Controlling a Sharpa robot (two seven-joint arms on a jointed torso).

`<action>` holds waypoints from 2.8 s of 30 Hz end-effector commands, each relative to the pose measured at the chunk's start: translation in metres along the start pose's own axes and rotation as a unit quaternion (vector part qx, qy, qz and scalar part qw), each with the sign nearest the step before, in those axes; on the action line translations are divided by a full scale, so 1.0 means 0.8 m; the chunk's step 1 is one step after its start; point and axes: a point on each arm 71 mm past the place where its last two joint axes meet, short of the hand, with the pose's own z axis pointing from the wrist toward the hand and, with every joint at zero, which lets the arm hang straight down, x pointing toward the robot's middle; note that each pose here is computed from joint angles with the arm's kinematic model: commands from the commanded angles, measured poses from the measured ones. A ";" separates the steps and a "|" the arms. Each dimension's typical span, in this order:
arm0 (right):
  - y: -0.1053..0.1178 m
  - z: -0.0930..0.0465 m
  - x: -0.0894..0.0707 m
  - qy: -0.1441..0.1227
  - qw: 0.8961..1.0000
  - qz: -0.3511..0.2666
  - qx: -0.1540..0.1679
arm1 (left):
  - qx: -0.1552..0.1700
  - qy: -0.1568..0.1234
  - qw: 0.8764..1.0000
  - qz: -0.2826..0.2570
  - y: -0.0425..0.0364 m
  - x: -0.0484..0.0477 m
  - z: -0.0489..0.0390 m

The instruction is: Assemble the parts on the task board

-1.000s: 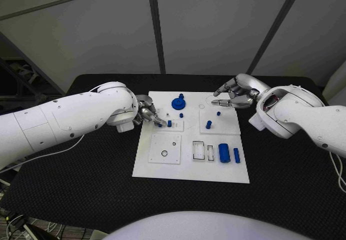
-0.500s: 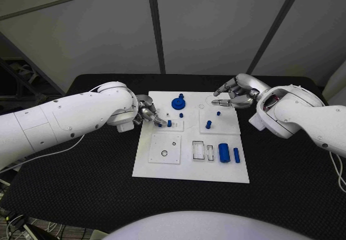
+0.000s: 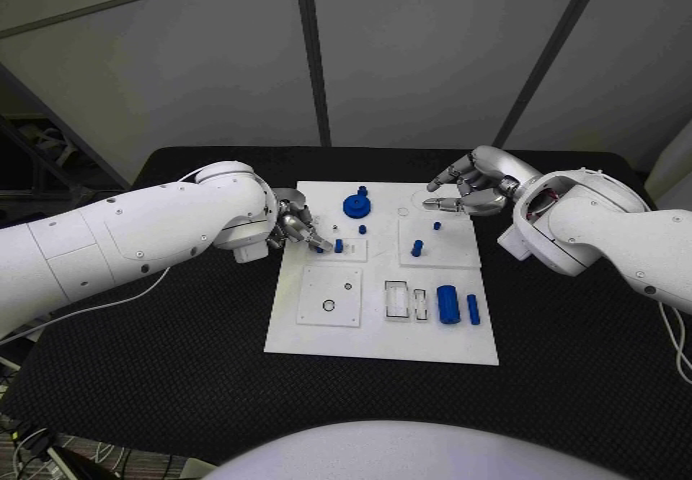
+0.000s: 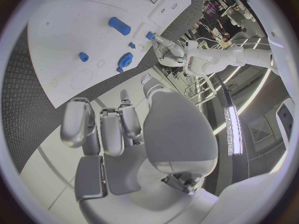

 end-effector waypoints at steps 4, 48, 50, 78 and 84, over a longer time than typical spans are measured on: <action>0.002 0.000 -0.001 0.001 1.000 -0.002 -0.003 | -0.010 0.005 1.000 0.010 0.0037 0.002 0.001; 0.001 0.000 -0.001 0.003 1.000 -0.002 -0.005 | 0.022 0.001 0.999 -0.024 -0.0003 -0.001 -0.008; 0.001 0.000 -0.001 0.003 1.000 -0.002 -0.005 | 0.024 0.001 0.999 -0.025 -0.0007 -0.003 -0.009; 0.001 0.002 0.000 0.003 1.000 -0.002 -0.004 | 0.037 0.133 0.990 -0.020 -0.0065 -0.037 -0.011; 0.002 0.002 0.000 0.004 1.000 -0.002 -0.005 | 0.025 0.146 0.989 0.003 -0.0129 -0.039 0.002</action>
